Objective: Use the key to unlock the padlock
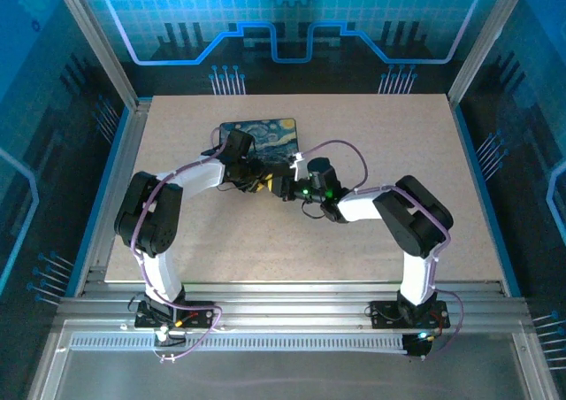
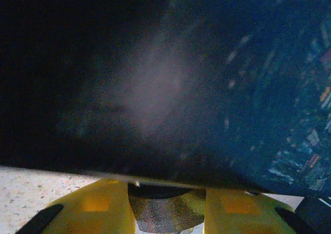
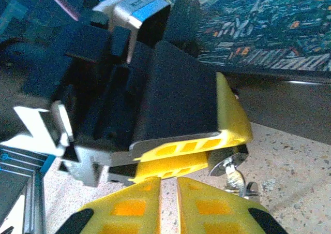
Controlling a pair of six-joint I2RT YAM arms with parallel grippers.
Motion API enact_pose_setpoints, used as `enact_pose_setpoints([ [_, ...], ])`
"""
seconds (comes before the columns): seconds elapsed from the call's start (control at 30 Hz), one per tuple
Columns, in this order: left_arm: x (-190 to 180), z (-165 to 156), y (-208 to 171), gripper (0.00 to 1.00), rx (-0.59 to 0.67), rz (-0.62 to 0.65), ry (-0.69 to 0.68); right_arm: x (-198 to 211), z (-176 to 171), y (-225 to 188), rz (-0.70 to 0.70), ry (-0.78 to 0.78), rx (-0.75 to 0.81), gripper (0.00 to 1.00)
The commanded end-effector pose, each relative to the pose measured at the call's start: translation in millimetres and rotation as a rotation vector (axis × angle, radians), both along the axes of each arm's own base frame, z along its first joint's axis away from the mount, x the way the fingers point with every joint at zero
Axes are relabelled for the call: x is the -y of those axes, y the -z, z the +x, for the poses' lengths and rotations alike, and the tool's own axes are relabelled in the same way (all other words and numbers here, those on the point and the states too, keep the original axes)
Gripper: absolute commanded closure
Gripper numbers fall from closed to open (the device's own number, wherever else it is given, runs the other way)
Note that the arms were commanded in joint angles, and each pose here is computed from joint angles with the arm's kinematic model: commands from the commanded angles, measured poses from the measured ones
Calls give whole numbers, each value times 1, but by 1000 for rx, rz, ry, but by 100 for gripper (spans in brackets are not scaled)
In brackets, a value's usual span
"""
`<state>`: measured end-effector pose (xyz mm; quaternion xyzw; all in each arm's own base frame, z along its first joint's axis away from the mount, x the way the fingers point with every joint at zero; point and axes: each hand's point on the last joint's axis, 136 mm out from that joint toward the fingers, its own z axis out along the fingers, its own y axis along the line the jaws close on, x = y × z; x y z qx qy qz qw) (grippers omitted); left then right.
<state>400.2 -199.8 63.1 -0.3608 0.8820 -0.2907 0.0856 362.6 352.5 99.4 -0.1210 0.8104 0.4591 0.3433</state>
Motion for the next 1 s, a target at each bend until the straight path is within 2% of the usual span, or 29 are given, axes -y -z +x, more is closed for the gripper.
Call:
enact_pose_setpoints([
  [0.0, 17, -12, -13, 100, -26, -90, 50, 2, 5, 13, -20, 28, -11, 84],
  [0.43, 21, -12, -7, 99, -41, -111, 49, 24, 11, 44, -47, 147, -88, 85],
  [0.97, 24, -13, -12, 100, -35, -126, 56, 10, 17, 33, 21, 114, -67, 88],
])
